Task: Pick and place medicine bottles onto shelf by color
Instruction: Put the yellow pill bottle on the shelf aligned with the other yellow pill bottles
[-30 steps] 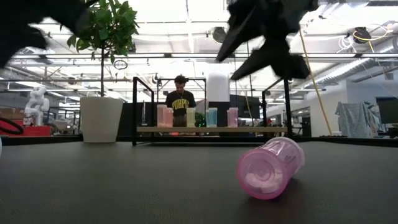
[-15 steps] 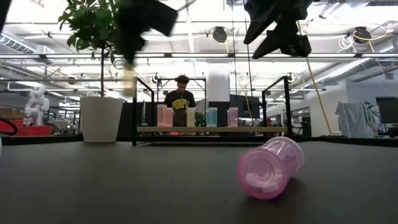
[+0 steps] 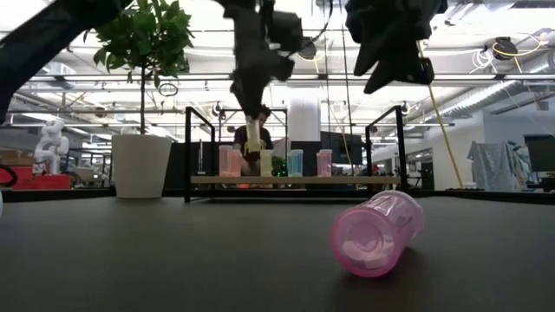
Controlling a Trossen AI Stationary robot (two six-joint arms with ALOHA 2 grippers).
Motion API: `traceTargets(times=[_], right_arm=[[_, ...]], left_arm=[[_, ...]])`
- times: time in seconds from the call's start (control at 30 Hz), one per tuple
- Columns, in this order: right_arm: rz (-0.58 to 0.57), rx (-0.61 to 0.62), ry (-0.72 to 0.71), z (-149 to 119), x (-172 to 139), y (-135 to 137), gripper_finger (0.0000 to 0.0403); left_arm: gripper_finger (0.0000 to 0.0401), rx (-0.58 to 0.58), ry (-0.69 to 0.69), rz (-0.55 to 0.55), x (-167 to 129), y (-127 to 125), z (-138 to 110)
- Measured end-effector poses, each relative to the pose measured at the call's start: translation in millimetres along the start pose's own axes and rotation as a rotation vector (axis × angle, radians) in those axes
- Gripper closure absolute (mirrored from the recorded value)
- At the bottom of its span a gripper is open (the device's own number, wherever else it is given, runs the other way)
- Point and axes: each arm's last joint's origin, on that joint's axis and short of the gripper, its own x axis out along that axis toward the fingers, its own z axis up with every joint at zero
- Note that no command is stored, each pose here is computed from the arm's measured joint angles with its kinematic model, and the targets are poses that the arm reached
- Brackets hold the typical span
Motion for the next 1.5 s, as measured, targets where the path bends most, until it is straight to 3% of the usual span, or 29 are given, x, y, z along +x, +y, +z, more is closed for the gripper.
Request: traceTargets(times=[0.2,0.33,0.83,1.3,1.5], right_arm=[[-0.040,0.032,0.008,1,8,-15,0.0261],[-0.054,0.062,0.042,1,14,-27,0.0261],[-0.046,0.093,0.062,4,15,-36,0.0261],[-0.046,0.119,0.063,4,15,-36,0.0261],[-0.044,0.132,0.065,4,15,-36,0.0261]], left_arm=[[0.0265,-0.102,-0.001,0.009,26,47,9],[0.0265,-0.133,0.025,0.008,39,59,11],[0.0265,-0.053,-0.053,0.006,48,27,28],[0.0264,-0.067,-0.026,0.010,55,37,27],[0.0215,-0.069,-0.027,-0.004,55,38,27]])
